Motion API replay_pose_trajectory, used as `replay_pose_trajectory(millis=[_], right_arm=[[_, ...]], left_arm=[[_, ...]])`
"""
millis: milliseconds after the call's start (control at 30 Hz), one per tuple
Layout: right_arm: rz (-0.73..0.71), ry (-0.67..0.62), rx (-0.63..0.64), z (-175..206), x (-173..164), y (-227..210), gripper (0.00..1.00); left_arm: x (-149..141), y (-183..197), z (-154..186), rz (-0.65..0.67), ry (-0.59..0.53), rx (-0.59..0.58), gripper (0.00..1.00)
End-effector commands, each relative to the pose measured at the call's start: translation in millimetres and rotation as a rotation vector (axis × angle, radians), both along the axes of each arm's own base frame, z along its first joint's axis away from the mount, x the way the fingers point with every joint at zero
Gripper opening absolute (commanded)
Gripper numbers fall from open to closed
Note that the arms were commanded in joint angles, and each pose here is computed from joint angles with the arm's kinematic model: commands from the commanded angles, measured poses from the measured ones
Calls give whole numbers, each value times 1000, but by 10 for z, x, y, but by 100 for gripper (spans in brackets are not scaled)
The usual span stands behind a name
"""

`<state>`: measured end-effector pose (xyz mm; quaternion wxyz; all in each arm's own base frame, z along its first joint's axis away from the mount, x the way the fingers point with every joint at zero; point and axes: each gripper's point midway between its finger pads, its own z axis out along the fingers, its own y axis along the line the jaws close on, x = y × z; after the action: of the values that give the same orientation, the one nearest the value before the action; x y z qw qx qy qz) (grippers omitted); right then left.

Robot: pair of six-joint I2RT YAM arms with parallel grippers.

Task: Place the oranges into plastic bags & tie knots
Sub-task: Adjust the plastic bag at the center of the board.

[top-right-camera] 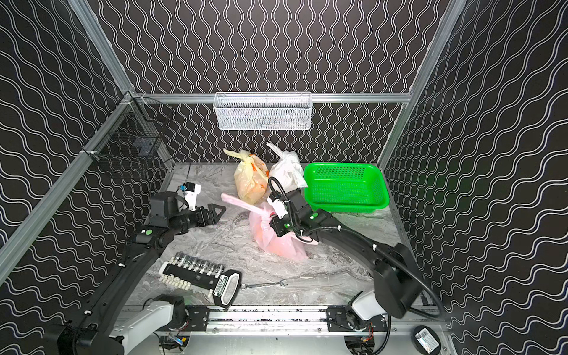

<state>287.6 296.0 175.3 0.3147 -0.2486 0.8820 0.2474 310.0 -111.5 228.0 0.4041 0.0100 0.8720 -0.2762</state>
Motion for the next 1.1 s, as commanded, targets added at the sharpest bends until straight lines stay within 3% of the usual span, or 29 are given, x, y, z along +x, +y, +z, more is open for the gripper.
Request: replay_pose_trajectory(millis=[0,67,233,333,433,467,567,633,700,900,1067], right_arm=[[-285,29,157,251,85,-99,13],[-377,42,207,320,11,-139,13],[-598,69,192,170,-187,-385,11],[-656,97,222,38,-257,-443,12],[-636,113,227,-146,-280,-397,22],[-619,113,218,-187,-282,-374,26],[-581,103,189,-176,-282,-330,58],[-563,63,200,-20,-271,-343,82],[-532,-5,222,188,-264,-367,98],[-577,-212,150,682,-166,-709,100],[-471,-182,92,849,-126,-632,100]], left_arm=[[49,13,101,2,-39,42,99],[52,-30,112,-10,-40,82,99],[-4,-332,117,-76,-65,134,99],[-52,-556,26,-118,-64,168,99],[-65,-646,-112,-111,-36,161,99],[-60,-645,-151,-102,-29,152,99],[-54,-624,-245,-78,-15,143,99],[-42,-607,-278,-72,-3,160,99],[-11,-586,-292,-65,6,188,99],[255,-583,-313,-62,26,265,99],[547,-645,-218,-45,6,267,99]])
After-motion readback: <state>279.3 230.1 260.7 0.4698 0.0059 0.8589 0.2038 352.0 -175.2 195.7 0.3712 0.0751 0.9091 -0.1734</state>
